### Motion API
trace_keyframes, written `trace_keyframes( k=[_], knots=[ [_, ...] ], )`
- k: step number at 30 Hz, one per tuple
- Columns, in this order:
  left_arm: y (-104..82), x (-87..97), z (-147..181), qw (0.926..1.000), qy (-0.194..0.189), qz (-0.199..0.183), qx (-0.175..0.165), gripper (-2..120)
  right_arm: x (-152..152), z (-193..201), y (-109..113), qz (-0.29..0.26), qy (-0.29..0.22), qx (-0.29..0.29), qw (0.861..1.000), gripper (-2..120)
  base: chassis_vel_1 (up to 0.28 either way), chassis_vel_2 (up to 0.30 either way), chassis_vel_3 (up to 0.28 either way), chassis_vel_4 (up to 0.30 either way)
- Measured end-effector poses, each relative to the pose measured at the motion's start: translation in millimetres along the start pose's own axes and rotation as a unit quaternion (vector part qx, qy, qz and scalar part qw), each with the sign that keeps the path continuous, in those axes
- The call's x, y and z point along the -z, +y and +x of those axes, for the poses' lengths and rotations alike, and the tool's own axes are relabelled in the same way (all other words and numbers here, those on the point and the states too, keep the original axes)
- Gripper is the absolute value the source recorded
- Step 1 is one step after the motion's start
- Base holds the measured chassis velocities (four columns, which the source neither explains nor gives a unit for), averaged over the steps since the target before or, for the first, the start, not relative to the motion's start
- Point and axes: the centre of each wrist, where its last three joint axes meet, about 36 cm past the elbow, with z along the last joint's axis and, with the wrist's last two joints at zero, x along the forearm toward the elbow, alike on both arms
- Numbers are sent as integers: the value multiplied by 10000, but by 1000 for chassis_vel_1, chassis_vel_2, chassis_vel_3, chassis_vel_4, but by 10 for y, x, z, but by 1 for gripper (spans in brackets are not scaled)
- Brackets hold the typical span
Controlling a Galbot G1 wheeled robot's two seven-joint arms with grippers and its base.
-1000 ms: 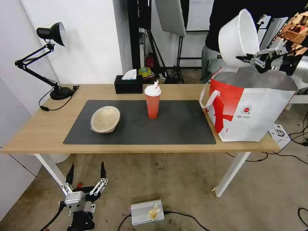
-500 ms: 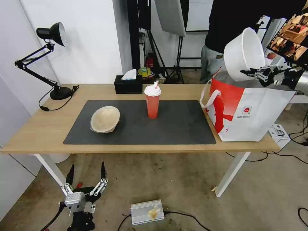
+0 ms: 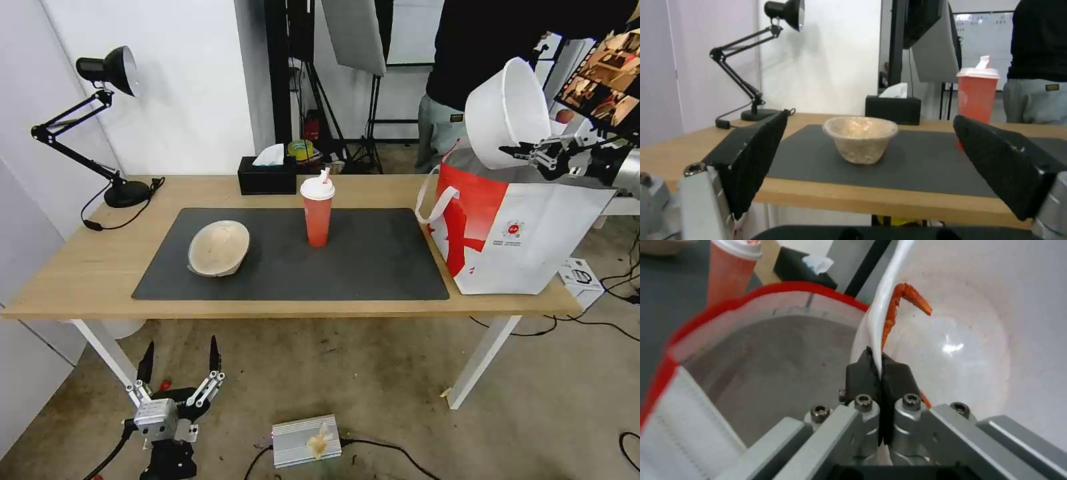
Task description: Pick up the trash from the table and place it into the takeout bag.
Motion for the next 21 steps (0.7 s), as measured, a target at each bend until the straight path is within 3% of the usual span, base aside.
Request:
trace_keyframes(
  k=[21],
  knots=[
    [-25,12,17,10000,-4,-4,6,100,-68,-22,93,23,62,143,9999,0,0,0,0,0]
  ],
)
